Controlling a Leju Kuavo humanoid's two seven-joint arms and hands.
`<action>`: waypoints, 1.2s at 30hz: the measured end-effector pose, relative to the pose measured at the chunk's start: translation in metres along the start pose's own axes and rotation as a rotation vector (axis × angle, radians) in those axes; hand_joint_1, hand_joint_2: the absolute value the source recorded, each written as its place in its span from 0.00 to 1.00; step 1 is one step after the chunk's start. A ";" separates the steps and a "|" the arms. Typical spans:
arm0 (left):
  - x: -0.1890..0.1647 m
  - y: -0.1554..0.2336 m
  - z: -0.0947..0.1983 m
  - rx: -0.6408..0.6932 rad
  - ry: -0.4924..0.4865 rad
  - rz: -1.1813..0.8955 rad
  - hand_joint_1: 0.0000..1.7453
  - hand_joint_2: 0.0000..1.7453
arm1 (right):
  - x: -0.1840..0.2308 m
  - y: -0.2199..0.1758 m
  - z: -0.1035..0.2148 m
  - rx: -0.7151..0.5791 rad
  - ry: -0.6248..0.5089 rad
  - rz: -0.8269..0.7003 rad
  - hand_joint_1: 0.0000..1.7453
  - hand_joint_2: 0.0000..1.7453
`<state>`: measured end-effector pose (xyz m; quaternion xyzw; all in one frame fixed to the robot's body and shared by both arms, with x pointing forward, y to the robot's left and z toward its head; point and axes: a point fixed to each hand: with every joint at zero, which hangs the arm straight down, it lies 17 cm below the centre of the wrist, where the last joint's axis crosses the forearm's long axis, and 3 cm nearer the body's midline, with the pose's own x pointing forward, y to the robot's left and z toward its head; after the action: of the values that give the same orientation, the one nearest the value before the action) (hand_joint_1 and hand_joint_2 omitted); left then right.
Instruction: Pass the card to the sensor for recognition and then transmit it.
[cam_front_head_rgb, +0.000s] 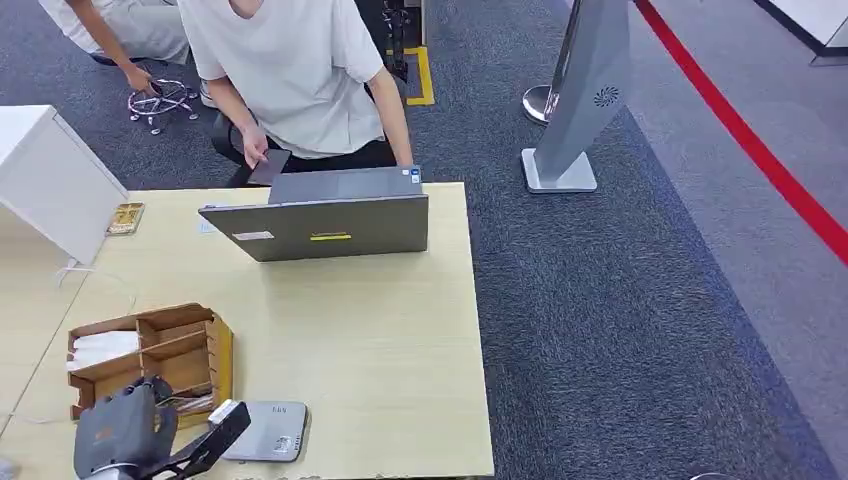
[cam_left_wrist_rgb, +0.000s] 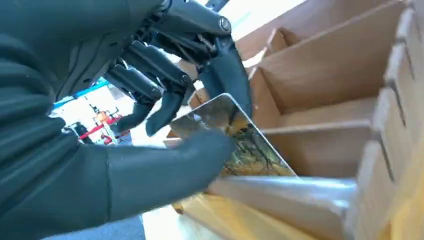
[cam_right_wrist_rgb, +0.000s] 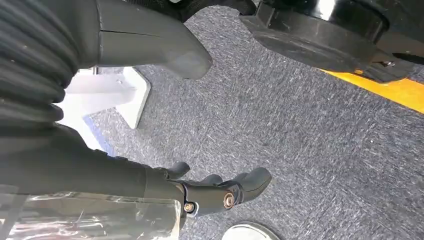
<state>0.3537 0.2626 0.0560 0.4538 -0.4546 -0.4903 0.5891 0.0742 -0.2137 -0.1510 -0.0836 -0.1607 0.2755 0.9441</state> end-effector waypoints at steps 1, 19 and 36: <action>0.001 0.004 0.000 -0.001 -0.004 0.000 0.00 1.00 | 0.000 0.000 0.001 0.000 0.001 -0.002 0.00 1.00; 0.130 0.218 0.043 0.377 -0.388 -0.010 0.00 1.00 | -0.003 -0.006 0.005 -0.021 0.006 -0.064 0.00 1.00; 0.126 0.248 0.054 0.489 -0.451 -0.038 0.00 1.00 | -0.004 0.002 0.005 -0.016 0.016 -0.090 0.00 1.00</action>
<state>0.3548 0.1593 0.3199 0.4701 -0.6691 -0.4659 0.3379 0.0683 -0.2133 -0.1478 -0.0862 -0.1590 0.2310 0.9560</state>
